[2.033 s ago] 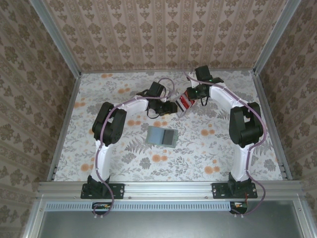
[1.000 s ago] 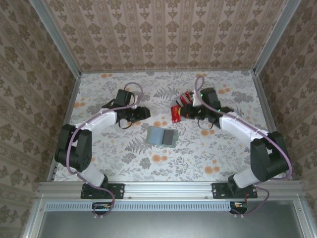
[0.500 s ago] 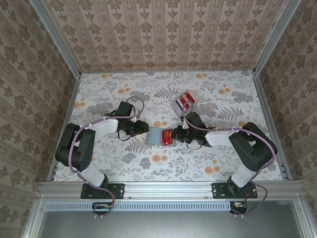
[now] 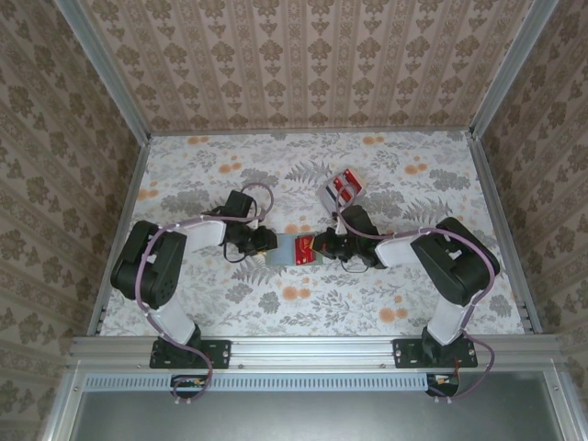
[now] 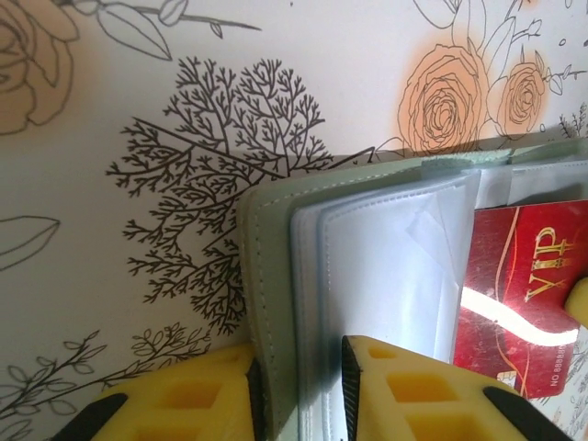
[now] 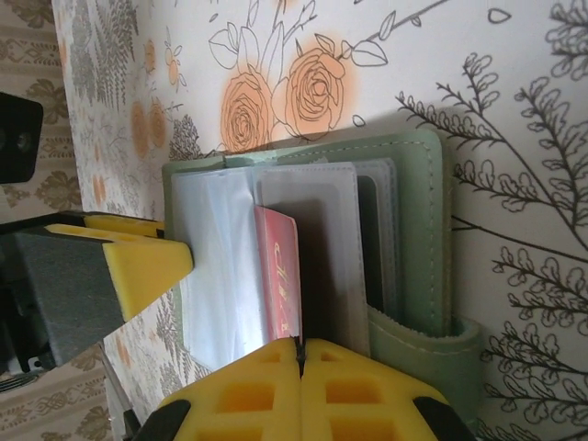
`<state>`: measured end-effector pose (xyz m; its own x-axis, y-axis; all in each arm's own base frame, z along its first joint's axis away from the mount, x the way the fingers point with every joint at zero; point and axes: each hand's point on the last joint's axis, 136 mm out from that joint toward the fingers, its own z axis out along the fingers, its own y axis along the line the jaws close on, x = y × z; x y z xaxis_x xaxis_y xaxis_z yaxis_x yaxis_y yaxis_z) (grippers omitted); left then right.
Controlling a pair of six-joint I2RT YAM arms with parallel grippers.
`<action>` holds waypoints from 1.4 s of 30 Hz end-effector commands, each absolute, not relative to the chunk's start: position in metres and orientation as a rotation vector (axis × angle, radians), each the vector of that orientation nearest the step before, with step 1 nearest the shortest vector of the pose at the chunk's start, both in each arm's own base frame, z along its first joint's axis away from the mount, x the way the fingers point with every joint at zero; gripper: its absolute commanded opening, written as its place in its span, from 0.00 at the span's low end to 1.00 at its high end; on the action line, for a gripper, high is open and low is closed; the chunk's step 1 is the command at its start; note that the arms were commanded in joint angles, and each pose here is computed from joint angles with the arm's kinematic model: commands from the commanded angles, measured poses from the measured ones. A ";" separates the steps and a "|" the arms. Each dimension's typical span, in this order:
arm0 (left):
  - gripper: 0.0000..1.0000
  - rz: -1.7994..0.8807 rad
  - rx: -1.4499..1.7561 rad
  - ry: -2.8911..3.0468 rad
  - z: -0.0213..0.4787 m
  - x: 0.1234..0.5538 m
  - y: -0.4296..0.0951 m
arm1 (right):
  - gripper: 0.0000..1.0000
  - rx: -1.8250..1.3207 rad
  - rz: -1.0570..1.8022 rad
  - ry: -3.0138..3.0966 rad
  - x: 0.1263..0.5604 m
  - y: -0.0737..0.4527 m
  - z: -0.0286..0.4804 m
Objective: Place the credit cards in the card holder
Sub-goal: Insert the credit card into the card slot.
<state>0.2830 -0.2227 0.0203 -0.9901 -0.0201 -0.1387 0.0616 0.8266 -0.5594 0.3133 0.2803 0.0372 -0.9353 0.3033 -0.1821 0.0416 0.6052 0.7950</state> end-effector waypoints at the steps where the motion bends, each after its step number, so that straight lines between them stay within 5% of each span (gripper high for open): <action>1: 0.27 -0.936 0.079 2.904 0.000 0.271 -0.236 | 0.03 0.217 1.331 2.495 0.316 0.293 0.056; 15: 0.25 -0.932 0.078 2.907 -0.002 0.272 -0.236 | 0.02 0.156 1.350 2.470 0.314 0.292 0.076; 42: 0.25 -0.935 0.071 2.911 -0.005 0.271 -0.237 | 0.02 0.236 1.282 2.537 0.330 0.287 0.033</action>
